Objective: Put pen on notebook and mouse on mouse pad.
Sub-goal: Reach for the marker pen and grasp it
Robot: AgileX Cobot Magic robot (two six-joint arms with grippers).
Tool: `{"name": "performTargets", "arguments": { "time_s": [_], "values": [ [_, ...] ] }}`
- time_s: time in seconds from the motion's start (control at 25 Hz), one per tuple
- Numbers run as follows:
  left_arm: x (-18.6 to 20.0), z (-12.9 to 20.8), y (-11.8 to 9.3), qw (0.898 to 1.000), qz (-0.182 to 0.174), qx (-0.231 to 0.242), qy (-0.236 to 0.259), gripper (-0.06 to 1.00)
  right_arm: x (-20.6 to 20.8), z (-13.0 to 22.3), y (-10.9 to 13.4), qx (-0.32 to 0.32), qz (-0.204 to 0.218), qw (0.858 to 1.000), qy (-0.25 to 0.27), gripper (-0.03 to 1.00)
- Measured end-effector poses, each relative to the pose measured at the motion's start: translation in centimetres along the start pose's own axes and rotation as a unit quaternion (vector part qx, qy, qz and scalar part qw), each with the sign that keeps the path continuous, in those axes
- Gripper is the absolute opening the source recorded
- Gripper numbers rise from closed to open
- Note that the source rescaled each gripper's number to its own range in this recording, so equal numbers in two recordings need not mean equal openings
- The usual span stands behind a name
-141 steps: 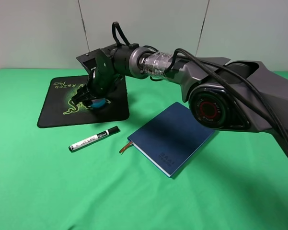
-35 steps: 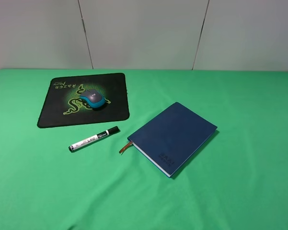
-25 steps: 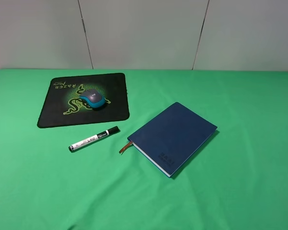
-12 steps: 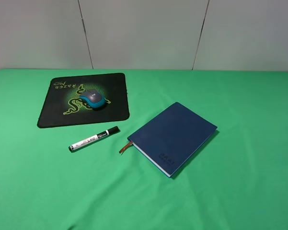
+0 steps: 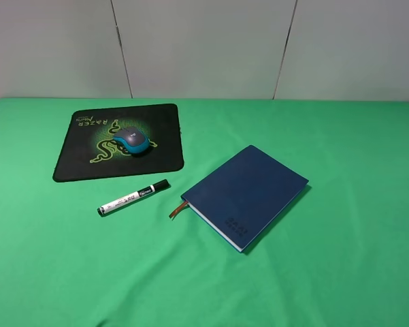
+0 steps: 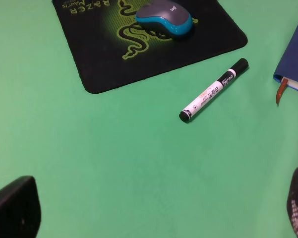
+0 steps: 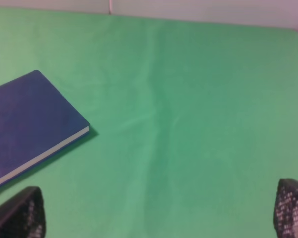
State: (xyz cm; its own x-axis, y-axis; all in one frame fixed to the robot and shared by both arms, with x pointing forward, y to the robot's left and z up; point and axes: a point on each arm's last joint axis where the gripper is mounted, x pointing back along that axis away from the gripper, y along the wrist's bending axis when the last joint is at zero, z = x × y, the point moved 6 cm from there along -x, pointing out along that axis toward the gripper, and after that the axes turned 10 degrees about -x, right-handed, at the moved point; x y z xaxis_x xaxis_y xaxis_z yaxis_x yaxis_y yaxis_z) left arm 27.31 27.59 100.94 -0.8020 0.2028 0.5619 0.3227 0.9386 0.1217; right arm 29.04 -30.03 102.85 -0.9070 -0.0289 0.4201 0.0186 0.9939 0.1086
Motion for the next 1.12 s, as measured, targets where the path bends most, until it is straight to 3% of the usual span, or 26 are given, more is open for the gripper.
{"name": "performTargets", "arguments": {
  "time_s": [0.84, 1.12],
  "values": [
    [0.0, 0.0, 0.0, 1.0, 0.0, 0.0, 0.0, 1.0, 0.0, 0.0, 0.0, 0.0, 0.0, 1.0, -0.001, 1.0],
    [0.4, -0.2, 1.1, 0.999, -0.036, 0.004, -0.001, 1.0, 0.0, 0.0, 0.0, 0.0, 0.0, 1.0, -0.001, 1.0]
  ]
}}
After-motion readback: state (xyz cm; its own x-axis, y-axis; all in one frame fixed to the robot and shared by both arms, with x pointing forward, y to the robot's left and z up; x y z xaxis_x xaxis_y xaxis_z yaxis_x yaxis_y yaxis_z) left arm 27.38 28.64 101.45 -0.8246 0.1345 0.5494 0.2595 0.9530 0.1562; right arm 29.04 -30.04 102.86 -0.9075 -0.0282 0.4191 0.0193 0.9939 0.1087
